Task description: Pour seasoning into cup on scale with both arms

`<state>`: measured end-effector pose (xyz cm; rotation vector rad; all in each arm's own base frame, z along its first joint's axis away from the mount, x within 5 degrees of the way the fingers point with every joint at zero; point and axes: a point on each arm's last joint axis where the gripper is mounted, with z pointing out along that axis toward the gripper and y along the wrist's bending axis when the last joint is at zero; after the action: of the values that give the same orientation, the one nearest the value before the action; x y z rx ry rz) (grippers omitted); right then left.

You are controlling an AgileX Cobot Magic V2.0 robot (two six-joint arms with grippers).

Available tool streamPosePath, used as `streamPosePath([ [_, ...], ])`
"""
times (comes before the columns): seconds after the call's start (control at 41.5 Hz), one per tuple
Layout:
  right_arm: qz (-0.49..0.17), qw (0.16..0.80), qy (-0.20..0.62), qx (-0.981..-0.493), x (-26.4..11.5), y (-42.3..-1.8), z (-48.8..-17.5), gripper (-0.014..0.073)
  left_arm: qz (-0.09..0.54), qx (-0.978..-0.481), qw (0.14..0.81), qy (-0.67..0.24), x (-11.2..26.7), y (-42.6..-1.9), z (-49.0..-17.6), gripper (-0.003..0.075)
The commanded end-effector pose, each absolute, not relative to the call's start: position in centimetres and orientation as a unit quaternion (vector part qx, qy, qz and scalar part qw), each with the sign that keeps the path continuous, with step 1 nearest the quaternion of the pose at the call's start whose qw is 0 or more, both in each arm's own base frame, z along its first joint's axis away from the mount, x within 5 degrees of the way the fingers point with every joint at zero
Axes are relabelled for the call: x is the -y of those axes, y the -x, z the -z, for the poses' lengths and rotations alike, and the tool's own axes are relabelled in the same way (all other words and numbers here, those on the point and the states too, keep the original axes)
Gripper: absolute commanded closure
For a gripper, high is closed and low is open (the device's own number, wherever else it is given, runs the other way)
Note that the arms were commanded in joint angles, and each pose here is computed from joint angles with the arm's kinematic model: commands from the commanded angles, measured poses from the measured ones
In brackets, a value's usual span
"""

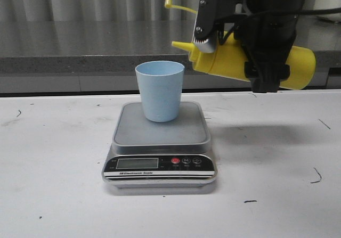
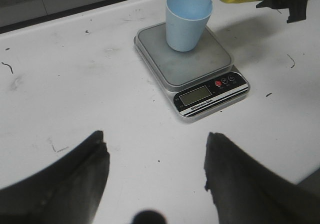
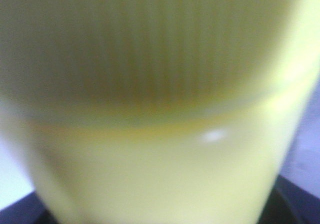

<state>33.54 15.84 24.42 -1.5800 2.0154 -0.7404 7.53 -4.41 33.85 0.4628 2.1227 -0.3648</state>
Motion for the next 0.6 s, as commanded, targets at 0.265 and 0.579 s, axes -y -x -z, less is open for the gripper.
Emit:
streamPosePath([
  [0.265, 0.423, 0.278, 0.620, -0.599, -15.6, -34.7, -29.2, 0.0279, 0.164, -0.837, 0.489, -0.182, 4.6, -7.7, -35.2, 0.0300],
  [0.579, 0.473, 0.274, 0.634, -0.547, -15.5, -35.1, -29.9, 0.0279, 0.164, -0.837, 0.489, -0.182, 4.6, -7.7, -35.2, 0.0300],
])
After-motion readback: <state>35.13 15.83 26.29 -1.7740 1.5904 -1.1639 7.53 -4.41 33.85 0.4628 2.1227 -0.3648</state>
